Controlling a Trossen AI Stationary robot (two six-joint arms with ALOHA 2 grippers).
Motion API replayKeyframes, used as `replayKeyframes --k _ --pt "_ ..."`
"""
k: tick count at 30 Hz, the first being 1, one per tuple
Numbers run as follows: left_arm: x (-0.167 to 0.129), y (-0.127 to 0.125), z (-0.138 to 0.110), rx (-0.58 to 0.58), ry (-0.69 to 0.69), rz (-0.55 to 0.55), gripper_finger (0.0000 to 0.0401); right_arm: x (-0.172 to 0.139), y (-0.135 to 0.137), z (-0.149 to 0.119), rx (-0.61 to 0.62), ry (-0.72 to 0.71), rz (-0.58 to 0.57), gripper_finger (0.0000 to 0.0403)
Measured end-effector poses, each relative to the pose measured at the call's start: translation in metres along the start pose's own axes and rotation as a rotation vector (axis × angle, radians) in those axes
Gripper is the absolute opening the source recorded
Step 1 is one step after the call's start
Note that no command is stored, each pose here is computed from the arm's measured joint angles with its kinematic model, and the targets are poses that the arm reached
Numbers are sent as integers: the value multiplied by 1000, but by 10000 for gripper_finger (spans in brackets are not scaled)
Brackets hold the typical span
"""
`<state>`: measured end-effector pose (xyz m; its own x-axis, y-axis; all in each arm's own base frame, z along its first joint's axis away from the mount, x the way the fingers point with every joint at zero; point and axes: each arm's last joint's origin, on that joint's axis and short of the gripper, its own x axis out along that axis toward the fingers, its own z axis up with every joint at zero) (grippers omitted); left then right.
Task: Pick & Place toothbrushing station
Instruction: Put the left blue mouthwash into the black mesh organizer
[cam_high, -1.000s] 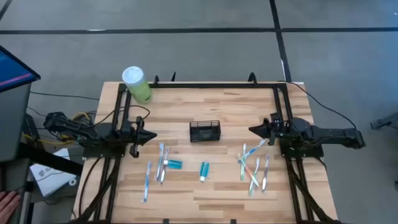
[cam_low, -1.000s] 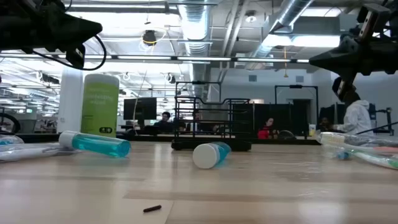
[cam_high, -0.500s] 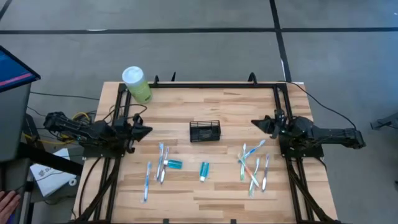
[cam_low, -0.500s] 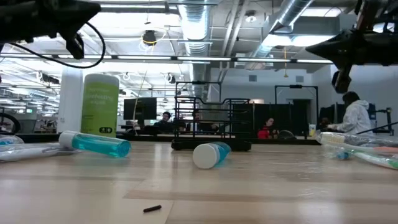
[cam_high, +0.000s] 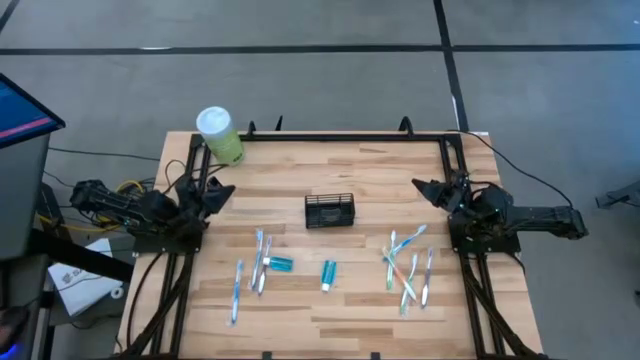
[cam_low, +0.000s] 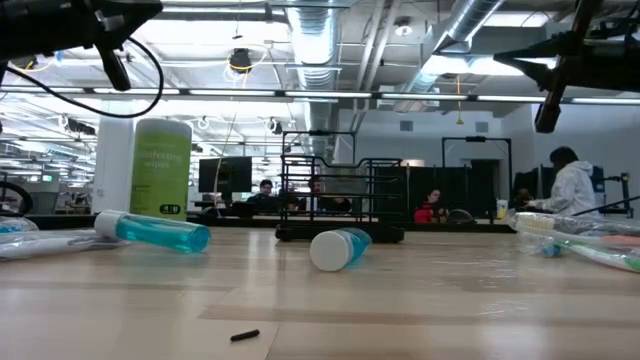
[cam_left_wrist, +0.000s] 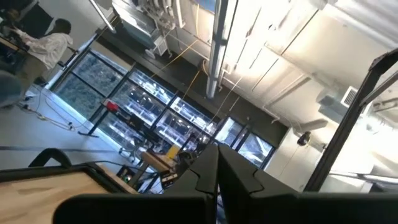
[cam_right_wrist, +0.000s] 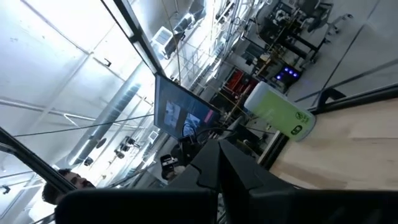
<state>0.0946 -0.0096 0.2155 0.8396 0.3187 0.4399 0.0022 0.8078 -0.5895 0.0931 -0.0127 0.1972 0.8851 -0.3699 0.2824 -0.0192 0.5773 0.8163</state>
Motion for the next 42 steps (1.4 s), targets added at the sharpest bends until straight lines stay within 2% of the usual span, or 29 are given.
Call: replayKeyframes --k 2,5,8,14,19,23,27,30,37,42 --pt "0 -1 2 -53 -22 -10 0 0 0 1 1 -15 -8 0" --pt "0 -2 4 -202 -35 -19 0 0 0 1 2 -28 -15 0" --pt "0 -3 3 -247 -17 -46 0 0 0 2 -3 -39 -19 0" --pt "13 -15 7 -233 35 -86 0 0 2 3 -18 -53 -1 0" --pt "39 -36 11 -153 92 -113 0 0 10 9 -47 -86 40 0" --pt "60 -48 6 -48 129 -97 0 1 28 22 -91 -109 66 0" --pt "76 -57 4 -41 132 -95 0 4 53 38 -149 -93 88 0" --pt "84 -63 5 -90 110 -102 0 11 72 47 -199 -41 82 0" --pt "93 -62 7 -76 88 -75 0 40 110 53 -305 145 -17 0" --pt "92 -64 6 -27 129 -163 11 58 125 52 -365 274 -117 0"
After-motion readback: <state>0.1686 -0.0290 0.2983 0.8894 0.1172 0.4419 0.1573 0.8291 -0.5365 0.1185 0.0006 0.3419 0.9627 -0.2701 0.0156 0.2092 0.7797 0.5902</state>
